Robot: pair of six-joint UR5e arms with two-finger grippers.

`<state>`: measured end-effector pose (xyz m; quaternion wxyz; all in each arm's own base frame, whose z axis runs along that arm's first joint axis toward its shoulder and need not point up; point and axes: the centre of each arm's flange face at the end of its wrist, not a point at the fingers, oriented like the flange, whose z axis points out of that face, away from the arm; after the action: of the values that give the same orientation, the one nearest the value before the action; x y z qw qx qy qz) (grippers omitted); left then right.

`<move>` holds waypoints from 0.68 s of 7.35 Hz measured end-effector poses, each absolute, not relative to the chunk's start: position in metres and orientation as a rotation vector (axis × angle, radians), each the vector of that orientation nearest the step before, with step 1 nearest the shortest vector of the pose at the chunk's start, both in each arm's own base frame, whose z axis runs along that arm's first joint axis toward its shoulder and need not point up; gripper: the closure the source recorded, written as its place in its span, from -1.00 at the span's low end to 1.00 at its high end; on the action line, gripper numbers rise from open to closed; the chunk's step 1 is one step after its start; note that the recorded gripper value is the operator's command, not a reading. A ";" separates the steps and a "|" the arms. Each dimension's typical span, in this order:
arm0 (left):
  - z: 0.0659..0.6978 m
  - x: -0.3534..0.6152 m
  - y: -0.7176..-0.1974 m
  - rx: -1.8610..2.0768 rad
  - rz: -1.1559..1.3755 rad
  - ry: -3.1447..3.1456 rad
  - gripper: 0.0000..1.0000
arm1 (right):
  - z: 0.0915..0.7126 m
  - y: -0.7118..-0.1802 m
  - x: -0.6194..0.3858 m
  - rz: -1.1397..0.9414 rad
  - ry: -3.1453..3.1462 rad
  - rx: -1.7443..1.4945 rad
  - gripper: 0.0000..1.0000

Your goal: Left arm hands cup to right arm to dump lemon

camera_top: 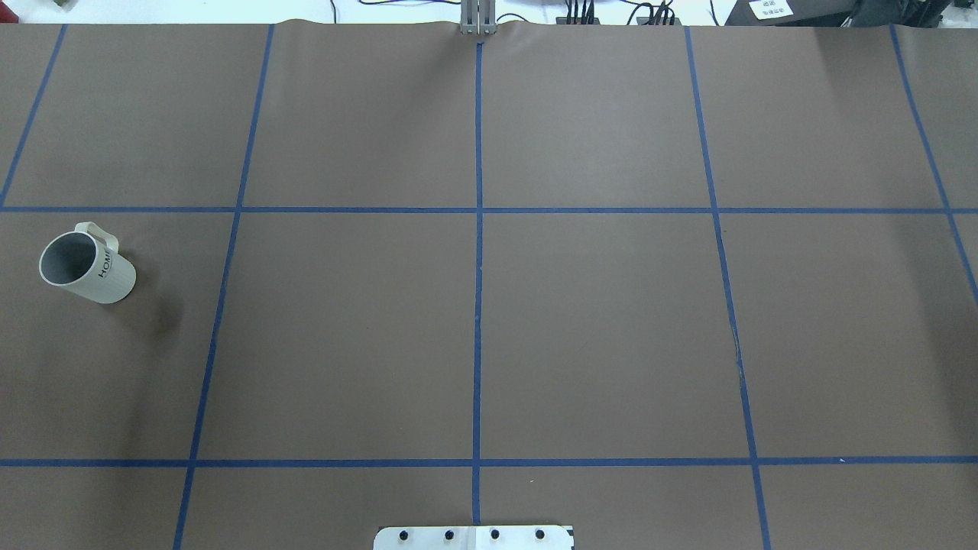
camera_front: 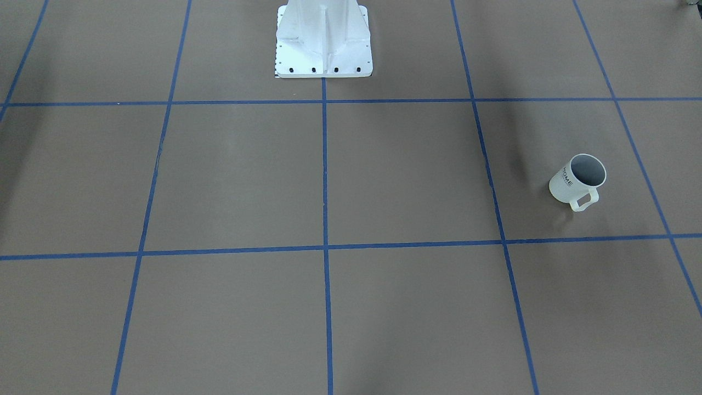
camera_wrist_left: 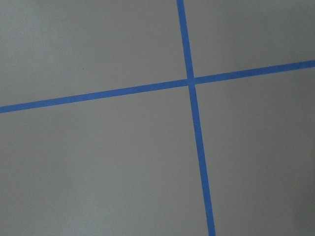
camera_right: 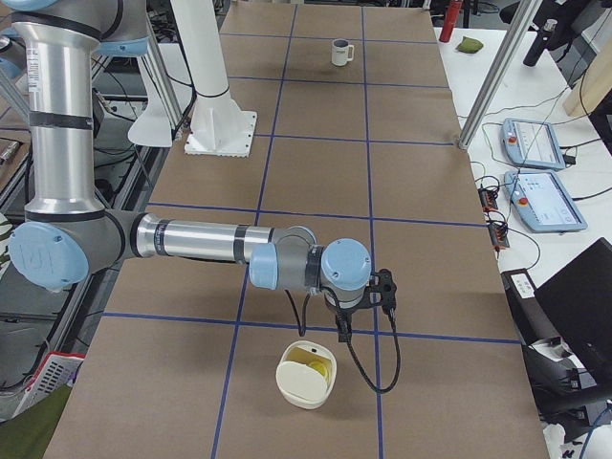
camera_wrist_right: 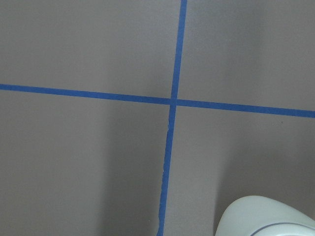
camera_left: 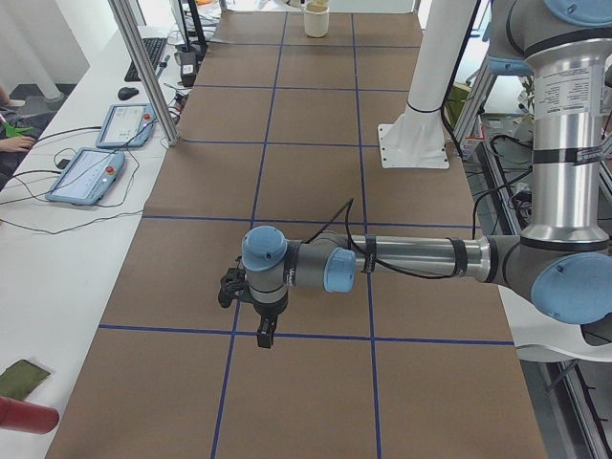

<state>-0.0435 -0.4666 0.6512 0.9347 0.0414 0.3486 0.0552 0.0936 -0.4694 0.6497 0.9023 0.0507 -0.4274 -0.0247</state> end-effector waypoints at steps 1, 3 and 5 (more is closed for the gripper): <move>0.652 -0.044 -0.466 0.084 0.112 0.713 -1.00 | 0.643 -0.470 0.094 -0.045 -0.887 0.111 -1.00; 0.654 -0.044 -0.466 0.079 0.111 0.713 -1.00 | 0.632 -0.471 0.094 -0.023 -0.891 0.113 -1.00; 0.654 -0.044 -0.466 0.078 0.110 0.713 -1.00 | 0.618 -0.470 0.094 -0.009 -0.894 0.098 -1.00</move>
<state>-0.0437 -0.4657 0.6543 0.9350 0.0383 0.3485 0.0540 0.0937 -0.4696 0.6183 0.9007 0.0473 -0.4319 -0.0042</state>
